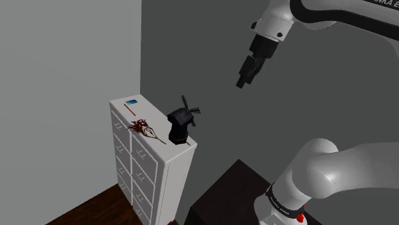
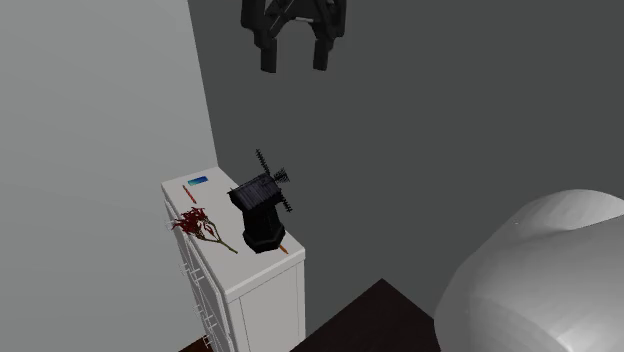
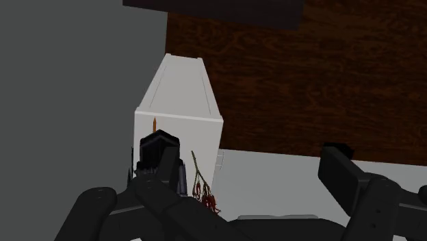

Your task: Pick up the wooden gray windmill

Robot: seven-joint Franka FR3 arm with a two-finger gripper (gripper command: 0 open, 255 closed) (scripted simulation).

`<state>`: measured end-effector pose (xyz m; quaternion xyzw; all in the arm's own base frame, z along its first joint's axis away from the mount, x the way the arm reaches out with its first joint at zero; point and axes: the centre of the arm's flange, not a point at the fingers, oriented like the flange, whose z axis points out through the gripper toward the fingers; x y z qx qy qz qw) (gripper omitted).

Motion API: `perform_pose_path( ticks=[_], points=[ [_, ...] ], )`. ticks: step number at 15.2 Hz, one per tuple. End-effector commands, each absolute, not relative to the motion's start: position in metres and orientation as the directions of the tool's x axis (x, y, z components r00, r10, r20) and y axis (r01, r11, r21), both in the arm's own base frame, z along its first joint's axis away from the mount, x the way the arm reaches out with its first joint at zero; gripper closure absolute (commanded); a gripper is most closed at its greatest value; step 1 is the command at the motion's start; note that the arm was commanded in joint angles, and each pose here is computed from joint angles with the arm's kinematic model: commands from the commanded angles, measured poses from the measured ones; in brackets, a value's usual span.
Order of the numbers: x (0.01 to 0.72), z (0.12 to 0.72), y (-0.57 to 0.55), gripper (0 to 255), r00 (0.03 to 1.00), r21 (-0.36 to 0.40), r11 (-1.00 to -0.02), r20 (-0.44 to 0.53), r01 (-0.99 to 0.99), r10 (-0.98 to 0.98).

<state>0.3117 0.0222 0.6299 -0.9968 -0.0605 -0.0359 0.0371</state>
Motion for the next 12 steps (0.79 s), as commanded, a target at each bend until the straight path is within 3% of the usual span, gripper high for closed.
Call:
perform_pose_path(
  ticks=[1, 12],
  points=[
    [0.312, 0.63, 0.022, 0, 0.99, -0.07, -0.99, 0.076, 0.123, 0.118],
    [0.446, 0.544, -0.002, 0, 0.99, -0.004, -0.994, -0.084, 0.11, 0.11]
  ],
)
